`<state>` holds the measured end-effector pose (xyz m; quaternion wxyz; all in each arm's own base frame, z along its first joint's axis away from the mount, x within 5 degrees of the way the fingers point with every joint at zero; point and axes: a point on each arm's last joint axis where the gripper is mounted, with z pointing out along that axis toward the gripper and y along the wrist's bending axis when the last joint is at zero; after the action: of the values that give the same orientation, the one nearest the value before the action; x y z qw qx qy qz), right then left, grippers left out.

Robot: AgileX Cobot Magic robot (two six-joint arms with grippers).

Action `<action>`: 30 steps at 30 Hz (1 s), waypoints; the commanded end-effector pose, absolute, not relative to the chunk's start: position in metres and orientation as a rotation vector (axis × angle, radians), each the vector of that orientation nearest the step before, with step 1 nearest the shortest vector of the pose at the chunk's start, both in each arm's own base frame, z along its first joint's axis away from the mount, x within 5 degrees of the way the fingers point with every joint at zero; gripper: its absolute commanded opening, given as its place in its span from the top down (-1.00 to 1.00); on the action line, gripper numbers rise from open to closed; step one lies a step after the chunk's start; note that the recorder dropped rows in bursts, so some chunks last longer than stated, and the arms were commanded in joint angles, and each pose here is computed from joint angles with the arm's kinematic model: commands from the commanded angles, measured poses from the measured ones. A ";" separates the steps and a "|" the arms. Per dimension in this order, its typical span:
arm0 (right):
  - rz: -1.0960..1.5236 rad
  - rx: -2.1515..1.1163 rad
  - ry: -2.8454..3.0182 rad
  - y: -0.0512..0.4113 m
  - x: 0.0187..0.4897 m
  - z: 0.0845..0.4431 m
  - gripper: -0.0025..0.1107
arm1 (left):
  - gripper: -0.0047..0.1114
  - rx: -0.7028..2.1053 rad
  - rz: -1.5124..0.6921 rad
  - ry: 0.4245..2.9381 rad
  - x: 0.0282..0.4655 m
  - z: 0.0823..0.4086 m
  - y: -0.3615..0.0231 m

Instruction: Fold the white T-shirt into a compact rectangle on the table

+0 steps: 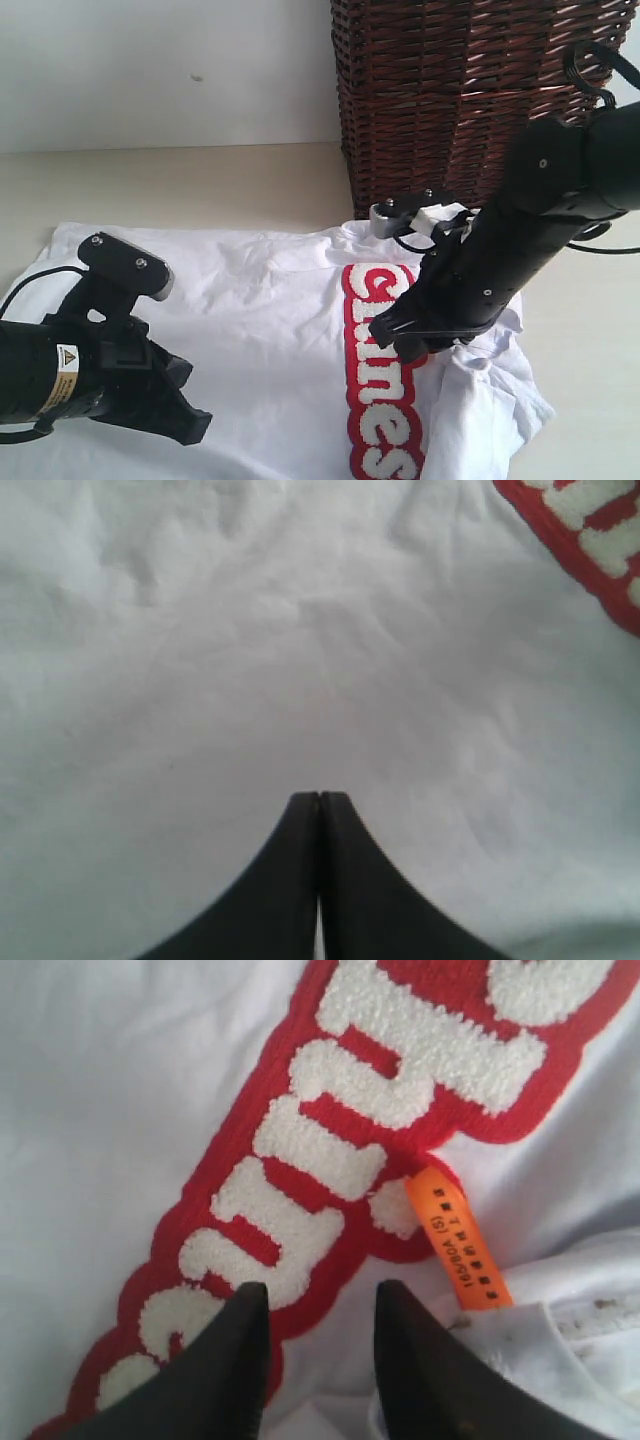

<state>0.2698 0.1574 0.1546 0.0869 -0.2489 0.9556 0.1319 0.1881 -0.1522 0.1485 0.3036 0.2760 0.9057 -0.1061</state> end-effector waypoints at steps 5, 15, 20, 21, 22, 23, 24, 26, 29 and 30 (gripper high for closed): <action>0.308 -0.792 2.852 0.147 0.258 0.210 0.30 | 0.92 0.725 -0.285 2.400 0.187 0.149 -0.152; 0.286 -0.570 3.051 0.112 0.188 0.201 0.30 | 0.92 0.724 -0.283 2.400 0.187 0.149 -0.152; 0.383 -0.442 2.946 0.107 0.173 0.167 0.30 | 0.92 0.724 -0.283 2.400 0.187 0.149 -0.152; 0.394 -0.431 2.923 0.107 0.172 0.162 0.30 | 0.92 0.724 -0.283 2.400 0.187 0.149 -0.152; 0.390 -0.427 2.915 0.105 0.171 0.158 0.29 | 0.92 0.724 -0.283 2.400 0.187 0.149 -0.152; 0.384 -0.417 2.906 0.104 0.170 0.155 0.27 | 0.92 0.725 -0.285 2.400 0.187 0.149 -0.152; 0.378 -0.414 2.899 0.103 0.170 0.154 0.23 | 0.92 0.725 -0.285 2.400 0.187 0.149 -0.152; 0.370 -0.407 2.896 0.102 0.168 0.151 0.16 | 0.92 0.725 -0.285 2.400 0.187 0.149 -0.152; 0.371 -0.370 2.894 0.099 0.164 0.145 0.06 | 0.92 0.725 -0.285 2.400 0.187 0.149 -0.152; 0.373 -0.354 2.886 0.099 0.163 0.144 0.05 | 0.92 0.725 -0.285 2.400 0.187 0.149 -0.152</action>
<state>0.1642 0.1000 0.1467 0.0888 -0.1277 0.9800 0.1241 0.1881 -0.1522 0.1485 0.3036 0.2760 0.9057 -0.1061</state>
